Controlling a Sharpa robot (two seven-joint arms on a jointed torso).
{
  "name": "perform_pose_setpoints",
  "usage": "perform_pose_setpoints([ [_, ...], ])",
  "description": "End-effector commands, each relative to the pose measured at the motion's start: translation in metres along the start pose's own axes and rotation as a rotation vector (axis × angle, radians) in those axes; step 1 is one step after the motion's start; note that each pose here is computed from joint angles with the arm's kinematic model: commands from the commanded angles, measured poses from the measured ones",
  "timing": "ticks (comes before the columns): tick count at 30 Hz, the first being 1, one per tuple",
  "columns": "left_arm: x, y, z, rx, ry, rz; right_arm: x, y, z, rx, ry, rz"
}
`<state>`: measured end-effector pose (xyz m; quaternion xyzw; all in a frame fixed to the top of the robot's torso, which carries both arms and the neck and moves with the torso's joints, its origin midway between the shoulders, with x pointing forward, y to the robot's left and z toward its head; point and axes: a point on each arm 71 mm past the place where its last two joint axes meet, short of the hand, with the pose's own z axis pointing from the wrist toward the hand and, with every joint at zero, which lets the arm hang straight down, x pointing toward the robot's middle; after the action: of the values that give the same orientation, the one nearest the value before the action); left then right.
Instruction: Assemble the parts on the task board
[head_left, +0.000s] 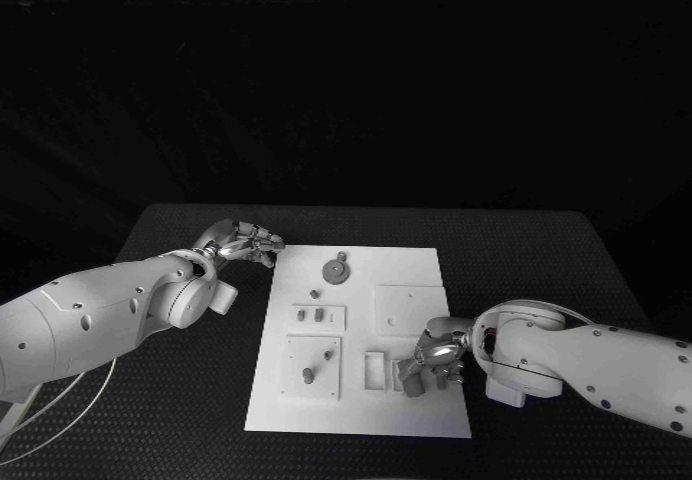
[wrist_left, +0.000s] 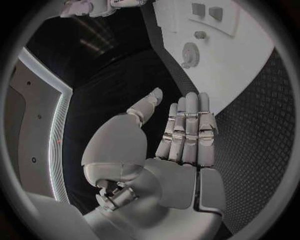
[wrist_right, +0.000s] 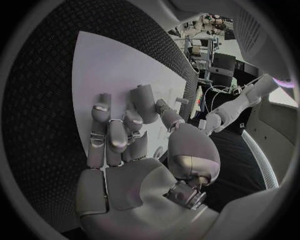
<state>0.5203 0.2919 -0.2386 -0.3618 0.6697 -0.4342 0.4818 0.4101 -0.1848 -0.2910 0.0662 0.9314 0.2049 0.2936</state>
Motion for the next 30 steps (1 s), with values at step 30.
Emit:
perform_pose_setpoints([
  [30,0.0031,-0.0013,0.0003,0.003,0.021,-0.012,-0.007,0.022,-0.007,-0.041,-0.003,0.182],
])
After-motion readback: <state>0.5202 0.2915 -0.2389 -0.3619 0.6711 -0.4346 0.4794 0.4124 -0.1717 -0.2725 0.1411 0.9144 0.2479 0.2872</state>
